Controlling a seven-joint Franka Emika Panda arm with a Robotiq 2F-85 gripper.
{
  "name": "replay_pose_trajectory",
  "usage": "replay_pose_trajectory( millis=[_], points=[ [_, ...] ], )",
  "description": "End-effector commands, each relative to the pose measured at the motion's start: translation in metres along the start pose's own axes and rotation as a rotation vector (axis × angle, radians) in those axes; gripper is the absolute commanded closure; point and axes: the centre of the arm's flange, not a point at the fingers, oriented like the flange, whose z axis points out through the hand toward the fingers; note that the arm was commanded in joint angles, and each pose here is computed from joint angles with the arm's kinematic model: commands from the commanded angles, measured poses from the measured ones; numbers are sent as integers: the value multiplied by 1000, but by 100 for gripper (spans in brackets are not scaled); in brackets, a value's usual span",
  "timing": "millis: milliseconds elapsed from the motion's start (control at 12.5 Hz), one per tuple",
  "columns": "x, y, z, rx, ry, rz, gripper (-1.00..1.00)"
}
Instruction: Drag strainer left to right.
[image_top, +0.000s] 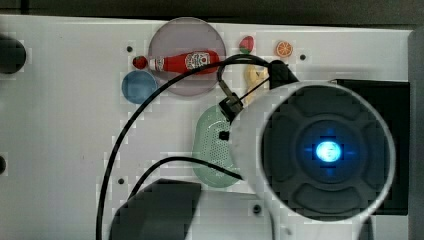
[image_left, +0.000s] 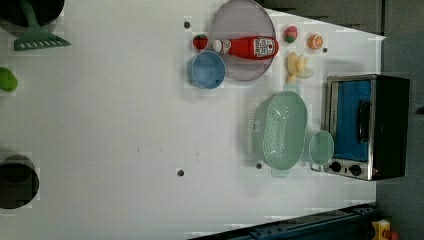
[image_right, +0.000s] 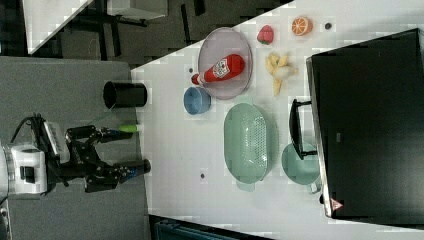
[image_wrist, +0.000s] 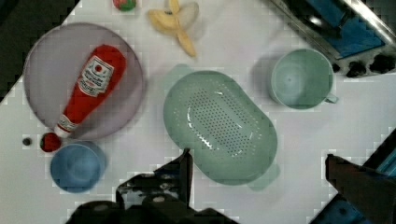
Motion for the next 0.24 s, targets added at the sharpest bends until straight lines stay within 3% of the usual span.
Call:
replay_pose_trajectory(
  millis=[80, 240],
  points=[
    [3, -5, 25, -47, -69, -52, -100],
    [4, -6, 28, -52, -73, -52, -100]
  ],
)
